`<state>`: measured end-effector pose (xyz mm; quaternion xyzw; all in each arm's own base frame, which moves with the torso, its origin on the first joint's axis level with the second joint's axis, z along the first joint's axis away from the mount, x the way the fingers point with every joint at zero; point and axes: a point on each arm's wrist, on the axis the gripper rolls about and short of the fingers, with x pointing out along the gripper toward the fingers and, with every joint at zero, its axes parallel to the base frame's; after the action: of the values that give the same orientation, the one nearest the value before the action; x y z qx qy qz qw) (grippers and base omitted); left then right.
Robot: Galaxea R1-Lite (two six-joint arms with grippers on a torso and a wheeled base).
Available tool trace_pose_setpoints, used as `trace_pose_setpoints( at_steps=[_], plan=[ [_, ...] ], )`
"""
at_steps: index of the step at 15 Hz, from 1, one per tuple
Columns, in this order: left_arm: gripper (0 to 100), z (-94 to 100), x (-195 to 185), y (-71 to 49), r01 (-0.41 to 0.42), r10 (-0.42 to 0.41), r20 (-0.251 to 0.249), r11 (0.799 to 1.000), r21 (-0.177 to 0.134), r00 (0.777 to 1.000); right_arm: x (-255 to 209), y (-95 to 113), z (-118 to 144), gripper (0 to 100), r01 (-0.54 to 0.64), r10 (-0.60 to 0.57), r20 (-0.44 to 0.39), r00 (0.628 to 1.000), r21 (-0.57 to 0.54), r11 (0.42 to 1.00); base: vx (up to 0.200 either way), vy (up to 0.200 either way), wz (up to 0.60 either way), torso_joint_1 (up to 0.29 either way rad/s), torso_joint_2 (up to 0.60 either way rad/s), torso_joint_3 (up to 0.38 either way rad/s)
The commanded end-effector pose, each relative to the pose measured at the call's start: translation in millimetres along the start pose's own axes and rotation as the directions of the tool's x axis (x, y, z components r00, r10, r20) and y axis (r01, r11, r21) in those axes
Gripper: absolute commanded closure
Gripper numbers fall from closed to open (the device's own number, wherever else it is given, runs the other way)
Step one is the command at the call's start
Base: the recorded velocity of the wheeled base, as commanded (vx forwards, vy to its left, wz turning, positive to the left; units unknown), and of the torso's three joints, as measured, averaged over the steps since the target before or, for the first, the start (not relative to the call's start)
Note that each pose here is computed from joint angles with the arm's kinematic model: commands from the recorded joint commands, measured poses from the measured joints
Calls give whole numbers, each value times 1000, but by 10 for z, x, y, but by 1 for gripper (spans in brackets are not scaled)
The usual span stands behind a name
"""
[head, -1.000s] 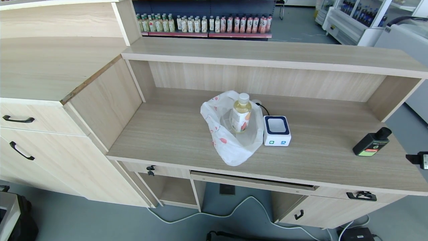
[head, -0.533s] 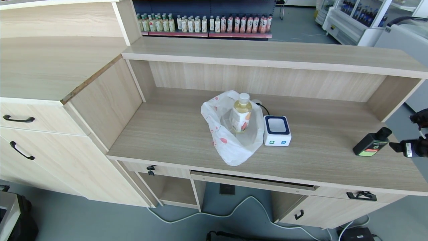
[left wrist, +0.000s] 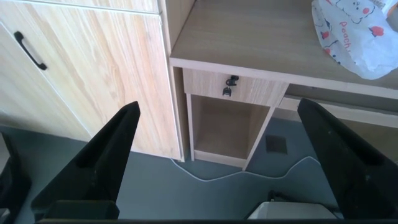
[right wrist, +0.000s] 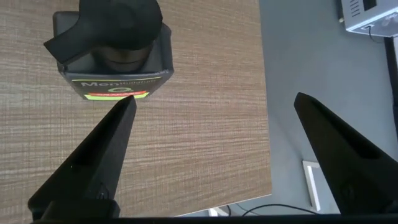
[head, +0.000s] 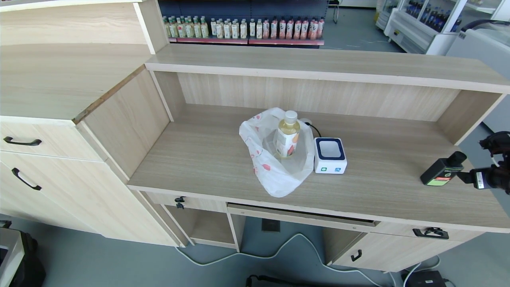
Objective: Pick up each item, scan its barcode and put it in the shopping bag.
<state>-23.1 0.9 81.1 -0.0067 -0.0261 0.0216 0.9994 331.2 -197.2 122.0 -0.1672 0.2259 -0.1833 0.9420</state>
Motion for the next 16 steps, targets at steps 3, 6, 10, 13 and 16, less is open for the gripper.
trace_pose_setpoints(
  at_steps=[3, 6, 10, 13, 16],
  plan=[
    [0, -1, 0, 0, -1, 1, 0, 1000, 0, 1000, 80, 122, -4, 0, -31, 31, -3, 1000, -10, 999, 0, 0, 0, 0, 0, 0],
    [0, 1, 0, 0, -1, 1, 2, 1000, -2, 1000, 135, 213, 26, 0, -52, 52, 7, 999, -19, 998, 0, 0, 0, 0, 0, 0],
    [0, -1, 0, 0, -1, 1, 0, 1000, -1, 1000, 222, 277, 72, 0, -63, 64, 22, 998, -26, 998, 0, 0, 0, 0, 0, 0],
    [0, -1, 0, 0, -1, 1, 0, 1000, 0, 1000, 235, 346, 102, 0, -77, 78, 28, 997, -27, 997, 0, 0, 0, 0, 0, 0],
    [0, 1, 0, 0, -1, 1, 2, 1000, -2, 1000, 279, 424, 82, 0, -94, 95, 25, 995, -13, 995, 0, 0, 0, 0, 0, 0]
  ],
)
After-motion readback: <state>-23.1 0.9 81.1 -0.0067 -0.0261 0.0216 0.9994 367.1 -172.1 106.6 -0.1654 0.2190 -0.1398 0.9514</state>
